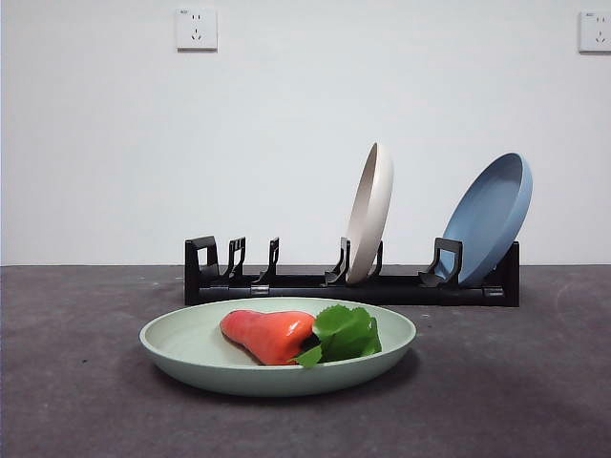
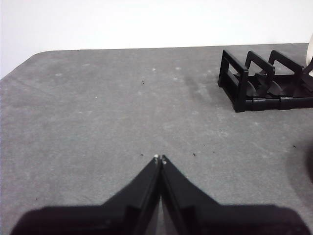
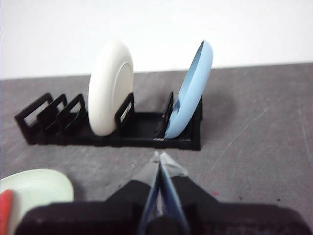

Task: Take the green plate from the plate rack,put the plate on the table,take the carrot from the table,put the carrot in the plate

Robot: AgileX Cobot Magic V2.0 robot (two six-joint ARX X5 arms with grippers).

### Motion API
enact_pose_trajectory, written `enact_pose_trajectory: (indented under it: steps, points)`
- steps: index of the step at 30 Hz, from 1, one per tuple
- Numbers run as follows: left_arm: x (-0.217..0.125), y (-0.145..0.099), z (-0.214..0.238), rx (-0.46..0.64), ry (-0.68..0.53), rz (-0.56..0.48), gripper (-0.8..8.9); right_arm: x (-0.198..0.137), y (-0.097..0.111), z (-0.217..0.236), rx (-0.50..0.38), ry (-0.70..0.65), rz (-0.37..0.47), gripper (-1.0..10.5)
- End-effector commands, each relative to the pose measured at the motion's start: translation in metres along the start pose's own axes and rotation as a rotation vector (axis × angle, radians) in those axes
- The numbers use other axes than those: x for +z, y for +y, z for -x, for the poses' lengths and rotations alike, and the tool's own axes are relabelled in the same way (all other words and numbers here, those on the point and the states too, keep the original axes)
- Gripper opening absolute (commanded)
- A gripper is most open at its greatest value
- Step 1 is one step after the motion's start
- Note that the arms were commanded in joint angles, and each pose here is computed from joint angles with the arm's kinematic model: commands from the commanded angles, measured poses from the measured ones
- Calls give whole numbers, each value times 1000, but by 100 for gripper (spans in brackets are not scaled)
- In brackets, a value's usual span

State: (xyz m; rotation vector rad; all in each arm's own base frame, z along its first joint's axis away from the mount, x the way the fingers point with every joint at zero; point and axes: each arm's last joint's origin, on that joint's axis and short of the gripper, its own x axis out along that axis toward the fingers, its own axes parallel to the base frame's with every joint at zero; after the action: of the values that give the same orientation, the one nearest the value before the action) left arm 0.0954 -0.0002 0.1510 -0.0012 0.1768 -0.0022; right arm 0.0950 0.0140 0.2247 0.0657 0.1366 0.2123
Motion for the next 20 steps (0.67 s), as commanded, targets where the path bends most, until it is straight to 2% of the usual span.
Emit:
enact_pose_trajectory:
  steps: [1, 5, 12, 20]
  points:
    - [-4, 0, -1, 2, 8, 7, -3, -21, -3, -3, -14, -36, -16, 2]
    - [-4, 0, -1, 2, 8, 7, -3, -43, -6, -6, -66, -26, -42, 2]
    - [-4, 0, -1, 2, 8, 7, -3, -72, -9, -11, -69, 13, -86, 2]
    - [-4, 0, -1, 2, 8, 7, -3, -76, -9, -10, -69, 39, -91, 2]
